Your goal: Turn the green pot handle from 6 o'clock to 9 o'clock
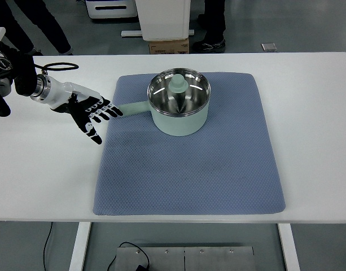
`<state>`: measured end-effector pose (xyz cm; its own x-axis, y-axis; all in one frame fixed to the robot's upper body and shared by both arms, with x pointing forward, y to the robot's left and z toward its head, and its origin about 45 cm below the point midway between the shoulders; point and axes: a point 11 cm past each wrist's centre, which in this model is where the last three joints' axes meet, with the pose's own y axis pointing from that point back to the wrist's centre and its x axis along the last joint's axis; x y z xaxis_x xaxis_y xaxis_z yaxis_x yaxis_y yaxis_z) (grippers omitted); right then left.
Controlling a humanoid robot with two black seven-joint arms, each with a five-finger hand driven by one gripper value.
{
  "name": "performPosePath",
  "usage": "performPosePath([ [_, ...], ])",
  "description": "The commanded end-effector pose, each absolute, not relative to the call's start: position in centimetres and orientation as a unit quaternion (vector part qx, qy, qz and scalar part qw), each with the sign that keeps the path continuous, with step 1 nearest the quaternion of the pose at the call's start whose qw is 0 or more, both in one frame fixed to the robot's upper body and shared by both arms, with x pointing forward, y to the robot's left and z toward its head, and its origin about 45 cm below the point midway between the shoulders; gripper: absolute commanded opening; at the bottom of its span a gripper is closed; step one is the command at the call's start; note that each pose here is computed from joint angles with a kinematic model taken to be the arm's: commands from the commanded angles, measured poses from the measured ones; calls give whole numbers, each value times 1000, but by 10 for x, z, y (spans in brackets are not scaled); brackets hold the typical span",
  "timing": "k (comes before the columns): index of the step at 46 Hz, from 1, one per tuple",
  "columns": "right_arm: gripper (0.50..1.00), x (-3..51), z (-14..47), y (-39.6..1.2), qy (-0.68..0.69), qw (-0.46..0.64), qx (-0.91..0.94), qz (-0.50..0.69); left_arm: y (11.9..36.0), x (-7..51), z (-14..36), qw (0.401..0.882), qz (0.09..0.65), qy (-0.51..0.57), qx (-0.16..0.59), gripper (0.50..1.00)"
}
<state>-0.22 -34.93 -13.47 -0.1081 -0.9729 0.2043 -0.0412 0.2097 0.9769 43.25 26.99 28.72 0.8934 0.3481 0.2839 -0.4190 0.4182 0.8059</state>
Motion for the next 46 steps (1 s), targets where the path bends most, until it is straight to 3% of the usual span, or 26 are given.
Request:
performPosePath([
  [1, 1000, -2, -135, -349, -588, 510, 431, -457, 273, 434, 288, 840, 233, -36, 489, 1000],
  [11, 1000, -2, -135, -349, -587, 510, 432, -457, 281, 441, 295, 836, 251, -38, 486, 1000],
  [17, 1000, -2, -135, -349, -587, 510, 432, -457, 298, 446, 323, 837, 285, -42, 466, 1000],
  [30, 1000, -2, -135, -349, -587, 510, 432, -457, 303, 457, 403, 874, 357, -27, 330, 1000],
  [46, 1000, -2, -135, -349, -587, 510, 432, -457, 327, 474, 410, 891, 426, 42, 153, 1000],
])
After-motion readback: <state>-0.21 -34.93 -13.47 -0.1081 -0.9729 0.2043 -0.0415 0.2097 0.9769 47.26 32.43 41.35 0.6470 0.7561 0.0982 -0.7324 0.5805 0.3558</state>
